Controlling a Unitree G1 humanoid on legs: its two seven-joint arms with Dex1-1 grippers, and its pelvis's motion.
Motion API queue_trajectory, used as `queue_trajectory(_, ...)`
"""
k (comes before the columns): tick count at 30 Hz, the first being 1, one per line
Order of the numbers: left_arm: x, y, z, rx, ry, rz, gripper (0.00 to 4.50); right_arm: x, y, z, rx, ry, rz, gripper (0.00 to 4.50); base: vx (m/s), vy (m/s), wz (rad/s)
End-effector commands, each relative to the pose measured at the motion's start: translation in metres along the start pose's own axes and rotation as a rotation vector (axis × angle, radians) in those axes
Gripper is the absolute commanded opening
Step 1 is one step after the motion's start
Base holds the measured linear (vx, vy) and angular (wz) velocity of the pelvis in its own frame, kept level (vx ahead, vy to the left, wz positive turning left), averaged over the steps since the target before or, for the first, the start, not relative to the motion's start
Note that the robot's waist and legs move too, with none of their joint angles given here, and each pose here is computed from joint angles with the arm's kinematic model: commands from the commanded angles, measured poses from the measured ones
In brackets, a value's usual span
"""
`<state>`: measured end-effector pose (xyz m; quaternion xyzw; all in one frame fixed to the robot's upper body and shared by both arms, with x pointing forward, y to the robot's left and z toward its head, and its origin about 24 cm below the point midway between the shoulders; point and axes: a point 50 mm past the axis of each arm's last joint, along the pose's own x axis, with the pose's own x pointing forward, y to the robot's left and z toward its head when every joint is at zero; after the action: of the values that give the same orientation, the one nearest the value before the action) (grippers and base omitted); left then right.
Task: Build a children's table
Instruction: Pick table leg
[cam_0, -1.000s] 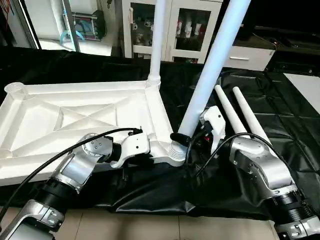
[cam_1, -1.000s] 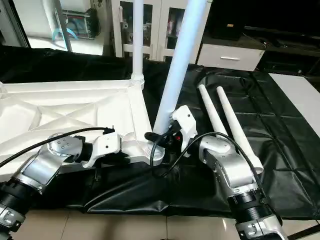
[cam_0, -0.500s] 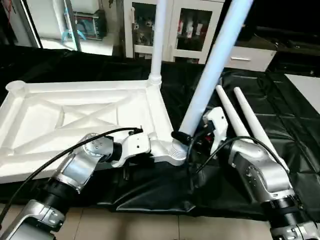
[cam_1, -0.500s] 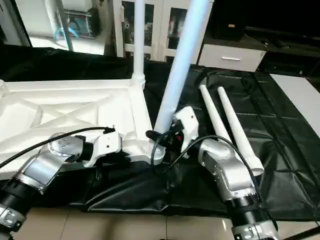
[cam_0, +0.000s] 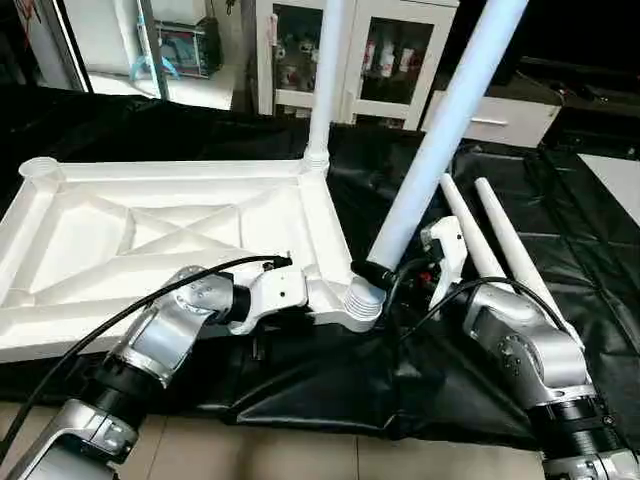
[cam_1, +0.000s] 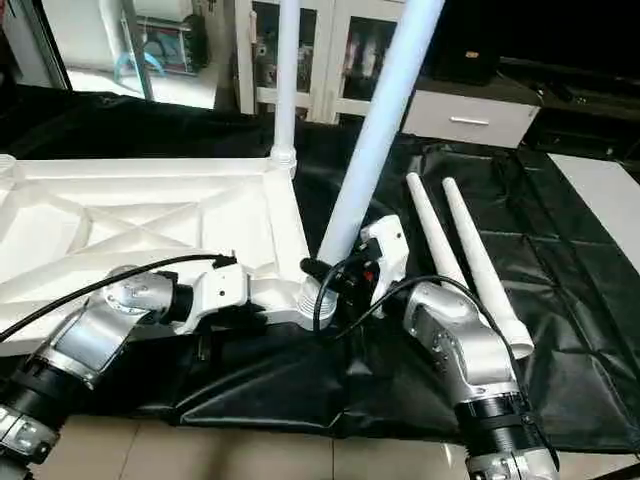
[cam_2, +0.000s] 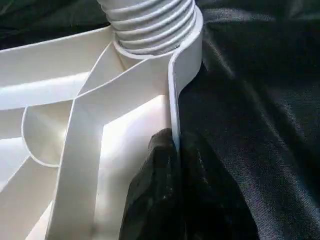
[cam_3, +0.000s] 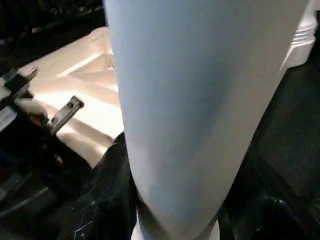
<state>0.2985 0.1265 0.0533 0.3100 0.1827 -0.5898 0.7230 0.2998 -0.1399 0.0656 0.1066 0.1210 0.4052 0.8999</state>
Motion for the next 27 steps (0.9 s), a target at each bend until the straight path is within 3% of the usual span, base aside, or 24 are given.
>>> queue_trajectory(1,0.011,-0.015,-0.002,0.015,0.020,-0.095,0.00,-0.017,-0.024,-0.023,0.096,0.093,-0.190,1.85,0.000,0.000,0.00)
queue_trajectory(7,0.011,-0.015,-0.002,0.014,0.022,-0.095,0.00,-0.019,-0.027,-0.024,0.126,0.079,-0.212,1.84,0.000,0.000,0.00)
queue_trajectory(13,0.011,-0.014,-0.002,0.016,0.022,-0.094,0.00,-0.014,-0.018,-0.016,0.035,0.095,-0.152,1.84,0.000,0.000,0.00)
queue_trajectory(18,0.011,-0.015,-0.003,0.017,0.026,-0.096,0.00,-0.006,-0.003,0.007,-0.055,0.056,-0.048,1.84,0.000,0.000,0.00)
queue_trajectory(27,0.011,-0.015,-0.003,0.018,0.029,-0.096,0.00,-0.004,0.010,0.015,-0.204,0.132,0.053,1.84,0.000,0.000,0.00)
